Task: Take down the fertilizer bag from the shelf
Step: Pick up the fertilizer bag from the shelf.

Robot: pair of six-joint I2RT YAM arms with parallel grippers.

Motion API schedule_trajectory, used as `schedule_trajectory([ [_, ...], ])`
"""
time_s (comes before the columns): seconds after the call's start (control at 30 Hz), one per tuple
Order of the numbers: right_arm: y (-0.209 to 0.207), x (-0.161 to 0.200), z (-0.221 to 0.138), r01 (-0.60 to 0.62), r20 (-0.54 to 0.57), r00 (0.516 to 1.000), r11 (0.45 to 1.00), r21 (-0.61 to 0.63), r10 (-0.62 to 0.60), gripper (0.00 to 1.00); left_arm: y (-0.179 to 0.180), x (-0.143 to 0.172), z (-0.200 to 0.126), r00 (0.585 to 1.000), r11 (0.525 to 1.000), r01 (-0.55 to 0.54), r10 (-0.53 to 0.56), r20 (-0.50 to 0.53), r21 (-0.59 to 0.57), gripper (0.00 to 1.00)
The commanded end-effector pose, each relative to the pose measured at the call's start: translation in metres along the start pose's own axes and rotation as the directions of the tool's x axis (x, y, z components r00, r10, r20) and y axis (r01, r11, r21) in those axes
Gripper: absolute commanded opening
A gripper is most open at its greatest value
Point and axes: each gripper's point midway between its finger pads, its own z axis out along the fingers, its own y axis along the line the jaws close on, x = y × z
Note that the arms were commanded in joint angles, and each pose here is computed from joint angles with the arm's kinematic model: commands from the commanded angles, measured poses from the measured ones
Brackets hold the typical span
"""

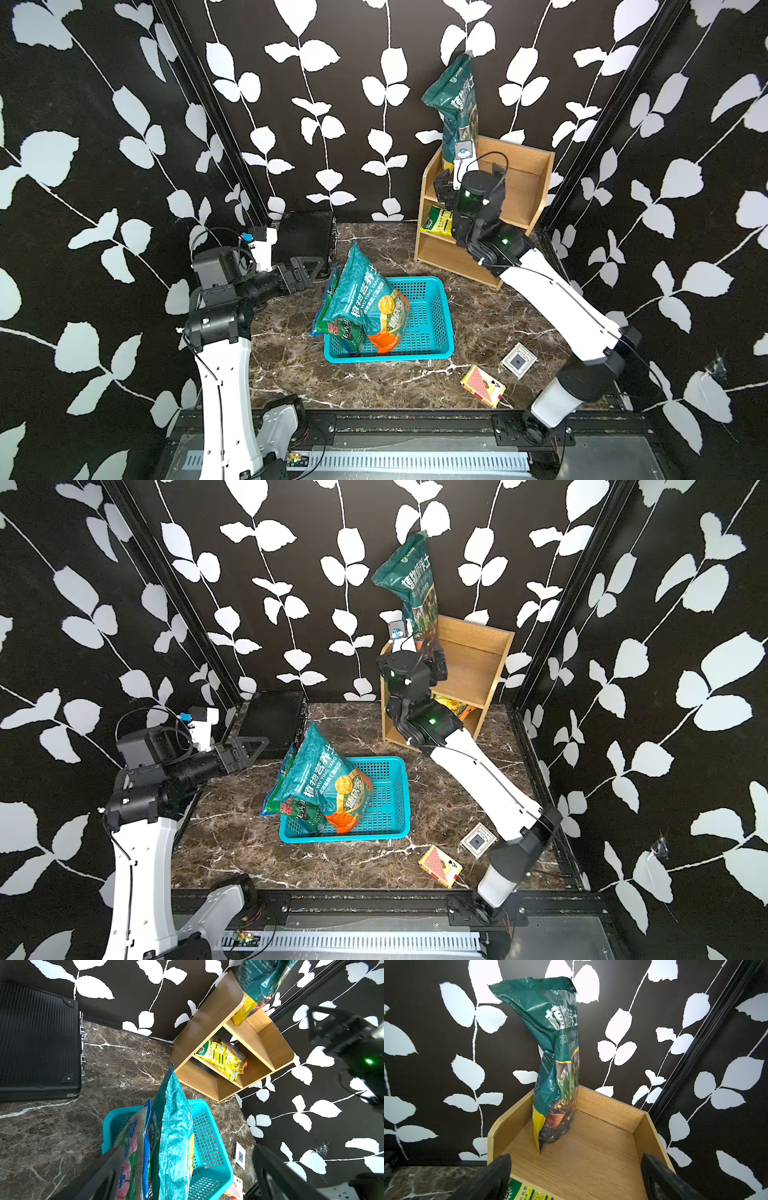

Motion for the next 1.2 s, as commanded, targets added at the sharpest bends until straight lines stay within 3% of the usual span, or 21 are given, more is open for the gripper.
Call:
schedule_trajectory([
  [0.0, -0.003, -0.01, 0.015, 0.03, -0.008, 1.0, 1.0, 0.008, -0.03, 1.0, -0.003, -0.003, 0.001, 1.0, 1.0, -0.01, 0.009, 0.011, 0.026, 0.99],
  [0.3, 0.003, -0.024, 0.065, 0.103, 0.001, 0.995, 0.989, 0.101, -0.104, 1.0, 0.001, -0.003, 0.005, 1.0, 0.999, 0.005, -0.006, 0.006, 0.038, 0.99],
  [0.53, -0.018, -0.016, 0.089, 0.069, 0.002, 0.998, 0.988, 0.14, -0.07, 1.0, 0.004, -0.001, 0.009, 1.0, 0.998, 0.025, -0.025, -0.008, 0.05, 0.99],
  [0.83, -0.029, 0.02, 0.131, -0.005, -0.035, 0.999, 0.998, 0.058, 0.008, 1.0, 0.004, -0.002, 0.008, 1.0, 0.999, 0.023, -0.023, -0.004, 0.048, 0.99],
  [1.03, -0.018, 0.013, 0.134, -0.053, 0.003, 0.999, 0.999, -0.004, 0.053, 0.99, 0.005, -0.002, 0.009, 1.0, 0.998, 0.025, -0.025, -0.006, 0.049, 0.99],
  [1.17, 0.0, 0.004, 0.131, -0.098, 0.041, 0.994, 0.987, -0.125, 0.104, 0.98, 0.005, -0.001, 0.01, 1.0, 0.998, 0.03, -0.03, -0.008, 0.05, 0.99],
])
